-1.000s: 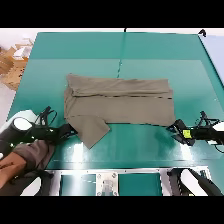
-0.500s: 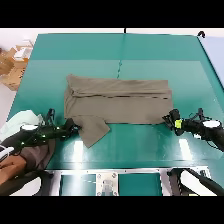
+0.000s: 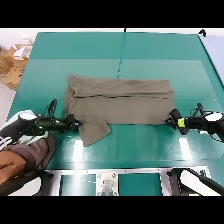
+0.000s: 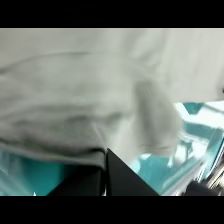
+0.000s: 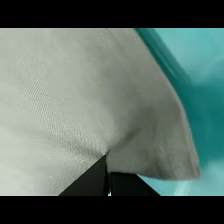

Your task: Fold the shirts.

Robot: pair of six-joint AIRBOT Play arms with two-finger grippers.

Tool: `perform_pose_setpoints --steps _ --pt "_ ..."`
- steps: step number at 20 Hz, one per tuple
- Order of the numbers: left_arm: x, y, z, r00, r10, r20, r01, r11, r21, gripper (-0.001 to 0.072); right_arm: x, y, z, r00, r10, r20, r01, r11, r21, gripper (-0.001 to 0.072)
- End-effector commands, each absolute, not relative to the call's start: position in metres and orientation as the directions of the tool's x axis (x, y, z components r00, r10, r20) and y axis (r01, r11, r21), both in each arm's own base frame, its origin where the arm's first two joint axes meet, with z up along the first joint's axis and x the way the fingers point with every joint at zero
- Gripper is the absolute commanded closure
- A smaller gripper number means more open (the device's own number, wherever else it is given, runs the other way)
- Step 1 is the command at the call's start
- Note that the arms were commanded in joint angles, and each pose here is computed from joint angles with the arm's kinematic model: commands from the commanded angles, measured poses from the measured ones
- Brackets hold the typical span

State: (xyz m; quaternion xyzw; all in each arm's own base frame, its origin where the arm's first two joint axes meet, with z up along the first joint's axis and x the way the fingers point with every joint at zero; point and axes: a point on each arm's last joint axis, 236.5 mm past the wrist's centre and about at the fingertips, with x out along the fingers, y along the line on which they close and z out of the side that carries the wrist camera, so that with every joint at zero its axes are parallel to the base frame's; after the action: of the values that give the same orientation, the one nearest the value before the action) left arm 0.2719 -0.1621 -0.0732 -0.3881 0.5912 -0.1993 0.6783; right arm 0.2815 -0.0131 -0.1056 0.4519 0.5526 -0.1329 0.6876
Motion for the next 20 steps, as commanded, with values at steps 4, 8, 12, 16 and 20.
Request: perform_pose_setpoints --steps 4,8,12,16,20 --pt "0.261 -0.14 -0.006 0.174 -0.635 -0.753 -0.035 0.76 -0.649 0.0688 0.262 -0.017 -0.08 0.278 0.358 -0.891 0.657 0.606 0.448 0.0701" --pt "0.292 -0.142 0.035 0.265 -0.643 -0.718 0.029 0.75 -0.661 0.0688 0.292 -0.025 -0.028 0.332 0.363 -0.871 0.586 0.644 0.492 0.0701" --pt "0.33 -0.137 0.057 0.359 -0.626 -0.693 0.058 0.756 -0.652 0.0688 0.332 -0.035 0.009 0.419 0.332 -0.845 0.526 0.67 0.524 0.0701" --pt "0.378 -0.14 0.053 0.343 -0.65 -0.679 0.042 0.732 -0.68 0.0688 0.378 -0.029 0.012 0.455 0.356 -0.816 0.488 0.667 0.563 0.0701" --pt "0.44 -0.144 0.051 0.351 -0.675 -0.649 0.042 0.704 -0.709 0.0688 0.431 -0.025 0.0 0.475 0.384 -0.792 0.479 0.642 0.599 0.0701"
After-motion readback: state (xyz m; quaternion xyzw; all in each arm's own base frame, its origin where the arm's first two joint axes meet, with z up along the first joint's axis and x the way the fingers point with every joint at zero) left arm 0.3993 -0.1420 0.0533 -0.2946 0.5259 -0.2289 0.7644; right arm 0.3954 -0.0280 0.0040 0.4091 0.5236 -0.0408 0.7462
